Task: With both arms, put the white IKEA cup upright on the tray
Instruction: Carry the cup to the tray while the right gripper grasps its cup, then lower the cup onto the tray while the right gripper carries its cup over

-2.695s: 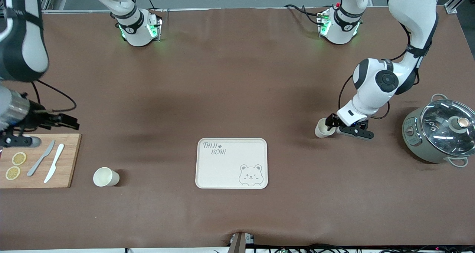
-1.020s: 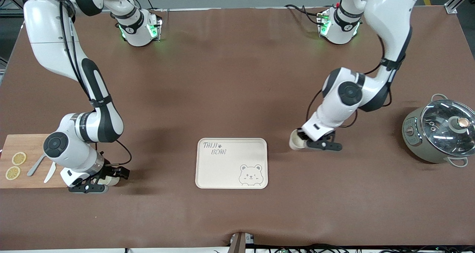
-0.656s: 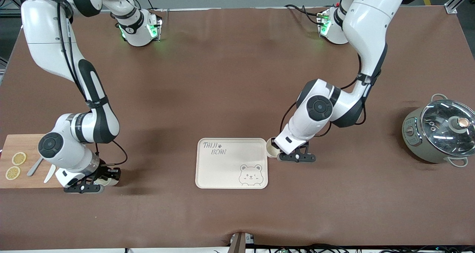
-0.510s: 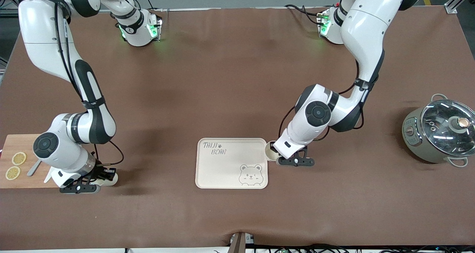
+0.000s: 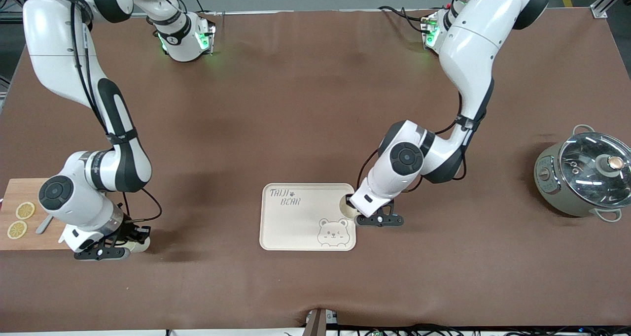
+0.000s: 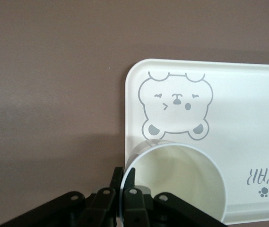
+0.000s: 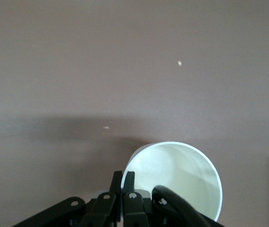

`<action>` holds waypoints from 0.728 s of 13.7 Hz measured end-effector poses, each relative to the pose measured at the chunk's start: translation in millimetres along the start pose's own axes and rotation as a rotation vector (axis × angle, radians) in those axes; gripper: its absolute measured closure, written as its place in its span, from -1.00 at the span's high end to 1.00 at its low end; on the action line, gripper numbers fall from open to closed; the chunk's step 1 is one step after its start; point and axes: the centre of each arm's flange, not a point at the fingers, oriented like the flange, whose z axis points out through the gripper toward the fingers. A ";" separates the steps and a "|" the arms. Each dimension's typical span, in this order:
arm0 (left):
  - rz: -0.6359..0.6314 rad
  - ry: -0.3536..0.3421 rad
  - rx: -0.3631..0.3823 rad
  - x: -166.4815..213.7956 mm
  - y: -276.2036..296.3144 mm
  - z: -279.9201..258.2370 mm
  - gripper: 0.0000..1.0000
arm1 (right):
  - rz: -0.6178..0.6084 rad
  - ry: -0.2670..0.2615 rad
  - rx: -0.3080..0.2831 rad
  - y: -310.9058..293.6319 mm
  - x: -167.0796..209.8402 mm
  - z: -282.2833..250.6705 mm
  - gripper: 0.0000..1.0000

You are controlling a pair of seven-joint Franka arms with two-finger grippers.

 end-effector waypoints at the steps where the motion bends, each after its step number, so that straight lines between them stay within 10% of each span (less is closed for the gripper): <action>1: 0.003 0.001 0.007 -1.1 0.7 6.2 -0.93 | -0.007 0.007 0.003 -7.7 3.4 -4.0 -0.93; 10: 0.001 0.021 0.040 -21.3 28.7 32.1 -0.93 | -0.009 0.023 0.054 -155.6 15.6 -39.7 -0.93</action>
